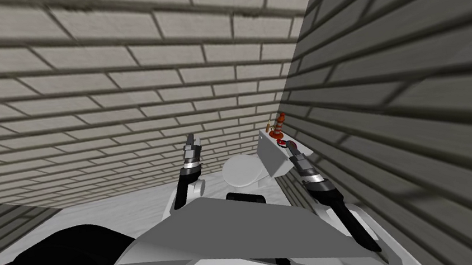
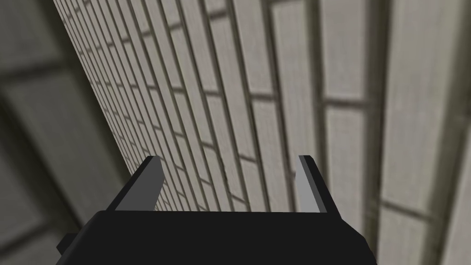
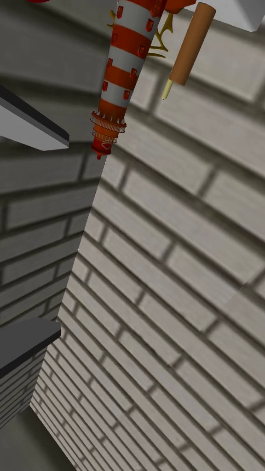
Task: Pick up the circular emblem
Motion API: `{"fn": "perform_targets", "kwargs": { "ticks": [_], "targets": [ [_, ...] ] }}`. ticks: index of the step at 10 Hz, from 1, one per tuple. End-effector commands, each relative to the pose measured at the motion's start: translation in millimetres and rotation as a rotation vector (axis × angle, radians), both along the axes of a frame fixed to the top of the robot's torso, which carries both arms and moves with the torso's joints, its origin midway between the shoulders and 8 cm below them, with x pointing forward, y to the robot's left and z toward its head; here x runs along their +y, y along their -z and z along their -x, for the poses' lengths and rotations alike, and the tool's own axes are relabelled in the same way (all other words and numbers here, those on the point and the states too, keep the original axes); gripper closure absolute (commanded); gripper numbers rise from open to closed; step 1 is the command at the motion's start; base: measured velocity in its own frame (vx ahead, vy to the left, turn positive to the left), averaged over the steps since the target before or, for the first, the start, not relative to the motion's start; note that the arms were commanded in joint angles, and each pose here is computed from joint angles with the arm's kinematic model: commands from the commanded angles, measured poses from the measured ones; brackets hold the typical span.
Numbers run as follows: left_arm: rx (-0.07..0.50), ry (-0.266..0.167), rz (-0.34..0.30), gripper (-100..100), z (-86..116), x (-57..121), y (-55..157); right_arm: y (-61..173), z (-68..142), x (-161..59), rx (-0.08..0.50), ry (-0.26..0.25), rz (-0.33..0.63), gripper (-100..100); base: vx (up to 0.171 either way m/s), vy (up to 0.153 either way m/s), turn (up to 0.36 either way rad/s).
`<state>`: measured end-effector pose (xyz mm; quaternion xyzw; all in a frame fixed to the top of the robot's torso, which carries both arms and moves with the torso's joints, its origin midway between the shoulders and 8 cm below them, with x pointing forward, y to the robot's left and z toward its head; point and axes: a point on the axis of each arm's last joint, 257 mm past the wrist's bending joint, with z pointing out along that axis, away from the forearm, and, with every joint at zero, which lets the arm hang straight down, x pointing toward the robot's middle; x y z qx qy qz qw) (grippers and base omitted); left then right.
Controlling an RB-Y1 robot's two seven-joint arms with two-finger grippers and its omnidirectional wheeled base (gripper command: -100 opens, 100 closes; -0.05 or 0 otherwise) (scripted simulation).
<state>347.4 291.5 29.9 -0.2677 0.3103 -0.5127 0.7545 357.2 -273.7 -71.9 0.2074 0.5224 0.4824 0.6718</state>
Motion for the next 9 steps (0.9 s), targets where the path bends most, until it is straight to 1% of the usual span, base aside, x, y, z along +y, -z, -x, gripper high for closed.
{"fn": "perform_targets", "kwargs": {
  "ticks": [1,2,3,5,6,7,8,9],
  "targets": [
    [0.000,0.000,0.000,0,0,0.0,0,11,0,-1,0.039,-0.015,0.048,-100,0.011,-0.004,0.020],
    [0.000,0.000,0.000,0,0,0.0,0,19,-1,-3,0.069,-0.018,0.076,-100,0.013,-0.005,0.033],
    [0.000,0.000,0.000,0,0,0.0,0,20,-1,-3,0.071,-0.024,0.086,-100,0.009,-0.006,0.011],
    [0.000,0.000,0.000,0,0,0.0,0,36,-1,-9,0.133,-0.034,0.151,-100,0.010,-0.006,0.028],
    [0.000,0.000,0.000,0,0,0.0,0,36,-1,-8,0.136,-0.043,0.165,-100,0.009,-0.007,0.010],
    [0.000,0.000,0.000,0,0,0.0,0,45,-1,-12,0.167,-0.047,0.199,-100,0.009,-0.006,0.019],
    [0.000,0.000,0.000,0,0,0.0,0,45,-1,-11,0.169,-0.052,0.207,-100,0.008,-0.004,0.010],
    [0.000,0.000,0.000,0,0,0.0,0,53,-1,-15,0.201,-0.058,0.246,-100,0.008,-0.004,0.018]
  ]
}}
